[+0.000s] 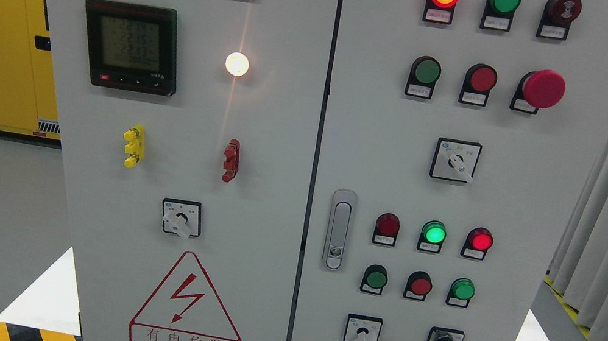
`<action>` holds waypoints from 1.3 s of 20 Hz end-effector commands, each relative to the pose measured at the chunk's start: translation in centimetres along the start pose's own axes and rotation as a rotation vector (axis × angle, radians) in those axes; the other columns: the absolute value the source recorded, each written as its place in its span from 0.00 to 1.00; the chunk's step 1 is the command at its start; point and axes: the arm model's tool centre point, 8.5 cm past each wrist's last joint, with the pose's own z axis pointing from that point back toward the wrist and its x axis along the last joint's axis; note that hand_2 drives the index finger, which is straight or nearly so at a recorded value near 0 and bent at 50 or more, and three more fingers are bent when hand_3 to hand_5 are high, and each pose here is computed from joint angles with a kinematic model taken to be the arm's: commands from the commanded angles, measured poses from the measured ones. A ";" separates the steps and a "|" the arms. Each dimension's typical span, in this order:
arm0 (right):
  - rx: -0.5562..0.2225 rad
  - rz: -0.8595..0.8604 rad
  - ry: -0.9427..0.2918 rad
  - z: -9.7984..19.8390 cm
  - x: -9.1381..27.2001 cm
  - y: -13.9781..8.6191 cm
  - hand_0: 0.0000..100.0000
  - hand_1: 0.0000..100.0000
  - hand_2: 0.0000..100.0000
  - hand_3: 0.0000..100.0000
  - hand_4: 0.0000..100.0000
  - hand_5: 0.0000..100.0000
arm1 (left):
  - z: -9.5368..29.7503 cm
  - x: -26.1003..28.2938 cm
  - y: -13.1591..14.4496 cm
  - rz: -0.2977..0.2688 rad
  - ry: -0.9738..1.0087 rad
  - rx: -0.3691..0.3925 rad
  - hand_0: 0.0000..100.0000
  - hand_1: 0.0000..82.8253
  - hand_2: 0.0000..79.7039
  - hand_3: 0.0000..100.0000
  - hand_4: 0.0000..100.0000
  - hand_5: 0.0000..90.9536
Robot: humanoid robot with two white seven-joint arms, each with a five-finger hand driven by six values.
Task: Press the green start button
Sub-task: 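Raise the right hand toward the lowest green push button on the cabinet, then press the green push button with the right hand's fingertip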
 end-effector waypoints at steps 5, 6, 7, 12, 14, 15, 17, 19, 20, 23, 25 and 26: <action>0.006 0.144 -0.011 -4.8 -2.3 0.8 0.75 1.00 0.01 0.94 0.99 1.00 | 0.0 0.0 0.0 0.000 0.000 0.000 0.12 0.67 0.00 0.00 0.00 0.00; 0.008 0.146 -0.010 -5.0 -2.5 0.9 0.77 1.00 0.01 0.94 0.99 1.00 | 0.0 0.0 0.0 0.000 0.000 0.000 0.12 0.67 0.00 0.00 0.00 0.00; 0.008 0.146 -0.009 -5.2 -2.6 1.0 0.78 1.00 0.01 0.94 0.99 1.00 | 0.0 -0.1 0.0 0.000 0.001 0.000 0.12 0.67 0.00 0.00 0.00 0.00; 0.030 0.141 0.013 -5.6 -3.6 1.7 0.82 1.00 0.01 0.94 0.99 1.00 | 0.0 0.0 0.0 0.000 0.000 0.000 0.12 0.67 0.00 0.00 0.00 0.00; 0.024 0.145 0.024 -6.0 -4.1 1.5 0.82 1.00 0.01 0.94 0.99 1.00 | 0.0 0.0 0.0 0.000 0.000 0.000 0.12 0.67 0.00 0.00 0.00 0.00; 0.030 0.142 0.028 -5.9 -4.2 1.7 0.83 1.00 0.01 0.94 0.99 1.00 | 0.0 0.0 0.0 0.000 0.000 0.000 0.12 0.67 0.00 0.00 0.00 0.00; 0.036 0.140 0.036 -6.0 -4.5 1.9 0.83 1.00 0.01 0.94 0.99 1.00 | 0.0 -0.1 0.0 0.000 0.001 0.000 0.12 0.67 0.00 0.00 0.00 0.00; 0.039 0.140 0.039 -6.0 -4.6 2.0 0.83 1.00 0.01 0.94 0.99 1.00 | 0.0 0.0 0.0 0.000 0.000 0.000 0.12 0.67 0.00 0.00 0.00 0.00; 0.038 0.139 0.039 -6.1 -4.7 2.0 0.84 1.00 0.01 0.94 0.99 1.00 | 0.0 0.0 0.0 0.000 0.000 0.000 0.12 0.67 0.00 0.00 0.00 0.00; 0.051 0.140 0.043 -6.3 -4.9 2.2 0.85 1.00 0.01 0.94 0.99 1.00 | 0.0 -0.1 0.0 0.000 0.001 0.000 0.12 0.67 0.00 0.00 0.00 0.00; 0.048 0.146 0.054 -6.3 -5.3 1.9 0.85 1.00 0.01 0.94 0.99 1.00 | 0.0 0.0 0.0 0.000 0.000 0.000 0.12 0.67 0.00 0.00 0.00 0.00; 0.041 0.147 0.053 -6.5 -5.4 1.7 0.85 1.00 0.01 0.94 0.99 1.00 | 0.0 0.0 0.0 0.000 0.000 0.000 0.12 0.67 0.00 0.00 0.00 0.00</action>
